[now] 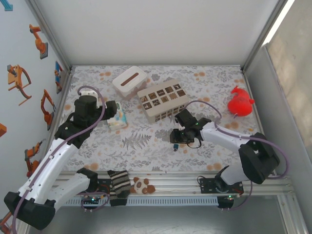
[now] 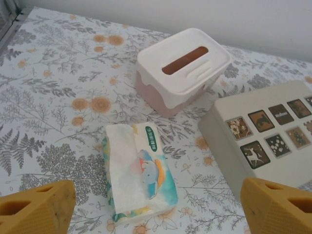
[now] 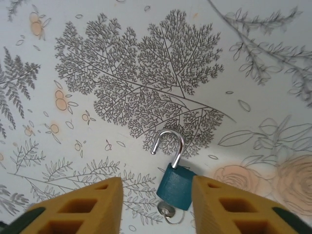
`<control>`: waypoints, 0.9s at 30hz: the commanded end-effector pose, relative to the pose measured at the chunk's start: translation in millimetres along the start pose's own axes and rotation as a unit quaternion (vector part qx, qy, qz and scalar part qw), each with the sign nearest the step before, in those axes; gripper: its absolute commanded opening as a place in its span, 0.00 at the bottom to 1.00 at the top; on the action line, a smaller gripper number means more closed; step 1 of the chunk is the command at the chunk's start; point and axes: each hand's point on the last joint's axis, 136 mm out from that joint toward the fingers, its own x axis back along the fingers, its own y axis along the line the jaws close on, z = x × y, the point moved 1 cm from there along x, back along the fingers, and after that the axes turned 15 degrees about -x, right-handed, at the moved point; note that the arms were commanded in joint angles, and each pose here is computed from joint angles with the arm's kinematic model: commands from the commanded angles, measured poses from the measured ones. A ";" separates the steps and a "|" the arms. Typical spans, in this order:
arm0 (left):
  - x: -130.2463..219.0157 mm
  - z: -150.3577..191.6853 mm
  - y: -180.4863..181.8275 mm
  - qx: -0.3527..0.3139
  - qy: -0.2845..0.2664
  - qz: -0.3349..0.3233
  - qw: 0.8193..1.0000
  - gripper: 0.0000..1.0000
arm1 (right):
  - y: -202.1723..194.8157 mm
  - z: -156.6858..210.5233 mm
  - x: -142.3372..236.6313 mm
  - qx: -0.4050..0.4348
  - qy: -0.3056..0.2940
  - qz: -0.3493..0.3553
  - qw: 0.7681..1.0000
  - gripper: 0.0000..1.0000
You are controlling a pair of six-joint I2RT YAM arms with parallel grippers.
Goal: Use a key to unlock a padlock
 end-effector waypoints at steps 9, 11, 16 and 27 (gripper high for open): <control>-4.7 38.5 70.5 0.013 -0.011 -0.187 0.982 0.96 | -39.2 -89.3 127.5 0.065 -0.268 0.083 0.958 0.59; -2.1 38.1 83.7 0.020 -0.033 -0.210 0.977 0.96 | -55.1 -102.9 146.4 0.059 -0.304 0.101 0.945 0.65; 0.2 36.1 111.9 0.044 -0.075 -0.249 0.965 0.96 | -86.3 -124.9 172.1 0.053 -0.383 0.128 0.913 0.71; -51.7 66.1 122.6 0.004 -0.056 -0.267 0.962 0.96 | -173.6 -143.8 149.6 -0.024 -0.503 0.164 0.848 1.00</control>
